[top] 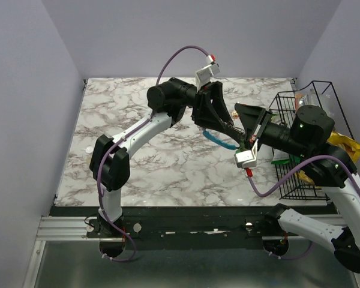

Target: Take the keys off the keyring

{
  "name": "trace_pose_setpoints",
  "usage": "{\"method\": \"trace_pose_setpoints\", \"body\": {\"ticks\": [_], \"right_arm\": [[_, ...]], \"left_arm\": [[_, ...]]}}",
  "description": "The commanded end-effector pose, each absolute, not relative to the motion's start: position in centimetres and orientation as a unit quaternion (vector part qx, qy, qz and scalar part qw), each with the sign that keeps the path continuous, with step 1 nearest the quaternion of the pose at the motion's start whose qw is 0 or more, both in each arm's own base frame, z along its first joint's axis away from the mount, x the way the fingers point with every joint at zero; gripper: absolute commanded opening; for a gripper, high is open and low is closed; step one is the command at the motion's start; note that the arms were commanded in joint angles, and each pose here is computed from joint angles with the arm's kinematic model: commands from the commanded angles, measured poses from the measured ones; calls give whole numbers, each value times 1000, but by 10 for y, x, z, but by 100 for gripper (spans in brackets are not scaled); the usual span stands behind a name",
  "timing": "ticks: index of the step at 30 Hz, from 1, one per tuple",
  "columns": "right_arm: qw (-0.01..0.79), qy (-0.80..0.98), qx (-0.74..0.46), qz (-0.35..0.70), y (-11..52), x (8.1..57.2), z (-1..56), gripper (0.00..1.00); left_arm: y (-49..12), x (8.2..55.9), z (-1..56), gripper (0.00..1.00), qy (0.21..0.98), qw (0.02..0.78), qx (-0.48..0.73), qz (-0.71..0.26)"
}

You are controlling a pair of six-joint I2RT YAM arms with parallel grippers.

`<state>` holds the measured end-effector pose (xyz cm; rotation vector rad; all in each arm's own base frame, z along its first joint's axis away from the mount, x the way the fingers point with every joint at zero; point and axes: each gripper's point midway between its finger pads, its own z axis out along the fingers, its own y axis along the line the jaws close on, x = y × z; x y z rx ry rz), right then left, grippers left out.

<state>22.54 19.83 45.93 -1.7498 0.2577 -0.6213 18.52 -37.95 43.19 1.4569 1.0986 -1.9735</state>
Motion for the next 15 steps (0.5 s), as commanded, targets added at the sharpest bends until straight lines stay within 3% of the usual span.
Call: {"method": "trace_pose_setpoints", "body": {"ticks": [1,8,15], "right_arm": [[625,97,-723,-279,197,219,486,1],[630,105,-715,-283,193,218,491,1],[621,109,-722,-283,190,216,478,1]], "left_arm": [[-367,148,430,48,273,314,623,-662],[-371,145,433,36,273,305,614,-675],[-369,152,447,35,277,312,588,-693]]}}
